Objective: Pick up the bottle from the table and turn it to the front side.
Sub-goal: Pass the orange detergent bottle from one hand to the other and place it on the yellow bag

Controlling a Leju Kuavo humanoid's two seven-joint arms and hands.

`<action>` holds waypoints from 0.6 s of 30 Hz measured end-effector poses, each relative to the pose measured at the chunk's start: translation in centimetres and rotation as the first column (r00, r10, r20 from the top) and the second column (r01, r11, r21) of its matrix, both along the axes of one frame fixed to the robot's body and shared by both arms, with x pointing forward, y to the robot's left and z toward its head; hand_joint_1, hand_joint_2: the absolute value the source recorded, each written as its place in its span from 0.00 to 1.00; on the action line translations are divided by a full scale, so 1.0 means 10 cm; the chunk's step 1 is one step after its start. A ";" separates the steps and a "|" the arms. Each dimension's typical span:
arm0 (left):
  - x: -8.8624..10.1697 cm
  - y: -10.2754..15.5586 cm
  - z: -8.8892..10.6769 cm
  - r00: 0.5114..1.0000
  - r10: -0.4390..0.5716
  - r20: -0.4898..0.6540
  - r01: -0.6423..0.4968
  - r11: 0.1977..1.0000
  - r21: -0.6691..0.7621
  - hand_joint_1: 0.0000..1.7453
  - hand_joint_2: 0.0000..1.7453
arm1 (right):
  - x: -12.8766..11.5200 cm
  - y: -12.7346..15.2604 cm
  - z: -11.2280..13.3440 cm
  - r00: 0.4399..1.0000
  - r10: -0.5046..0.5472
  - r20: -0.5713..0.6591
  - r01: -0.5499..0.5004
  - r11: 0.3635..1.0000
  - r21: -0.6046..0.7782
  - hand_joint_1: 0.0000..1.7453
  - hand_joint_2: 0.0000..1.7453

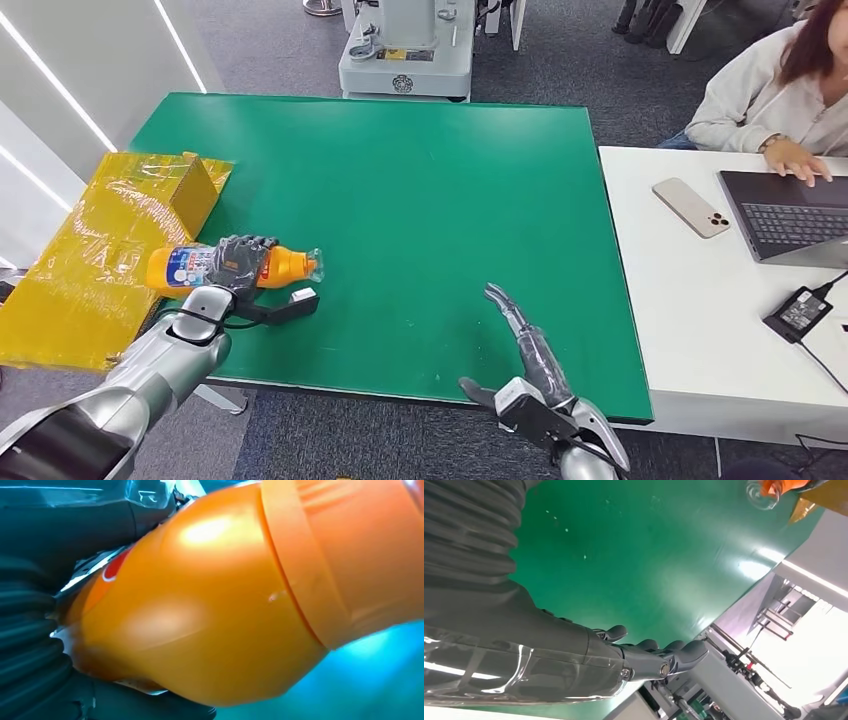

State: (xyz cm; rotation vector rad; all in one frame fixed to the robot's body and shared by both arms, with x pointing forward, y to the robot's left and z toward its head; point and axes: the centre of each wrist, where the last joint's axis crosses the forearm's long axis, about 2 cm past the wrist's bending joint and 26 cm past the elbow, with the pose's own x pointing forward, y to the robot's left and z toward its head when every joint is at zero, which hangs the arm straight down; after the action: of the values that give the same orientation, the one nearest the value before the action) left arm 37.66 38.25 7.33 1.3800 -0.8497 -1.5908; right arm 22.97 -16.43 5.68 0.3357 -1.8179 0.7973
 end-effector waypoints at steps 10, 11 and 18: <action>-0.07 0.14 -0.05 0.996 -0.007 -0.084 0.018 0.990 0.137 1.00 1.00 | -0.01 0.06 0.01 0.999 0.041 0.005 -0.041 0.999 -0.036 0.00 1.00; -0.07 0.14 -0.05 0.996 -0.005 -0.086 0.017 0.990 0.140 1.00 1.00 | -0.01 0.06 0.01 0.999 0.042 0.006 -0.041 0.998 -0.038 0.00 1.00; -0.08 0.16 -0.06 0.997 0.015 -0.069 -0.006 0.992 0.126 1.00 1.00 | -0.03 0.08 0.01 0.999 0.049 0.005 -0.048 0.998 -0.050 0.00 1.00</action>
State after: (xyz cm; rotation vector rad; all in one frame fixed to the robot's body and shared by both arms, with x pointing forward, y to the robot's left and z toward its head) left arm 36.87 39.80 6.78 1.4049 -0.7097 -1.6993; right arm 22.65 -15.64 5.76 0.3462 -1.7983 0.8772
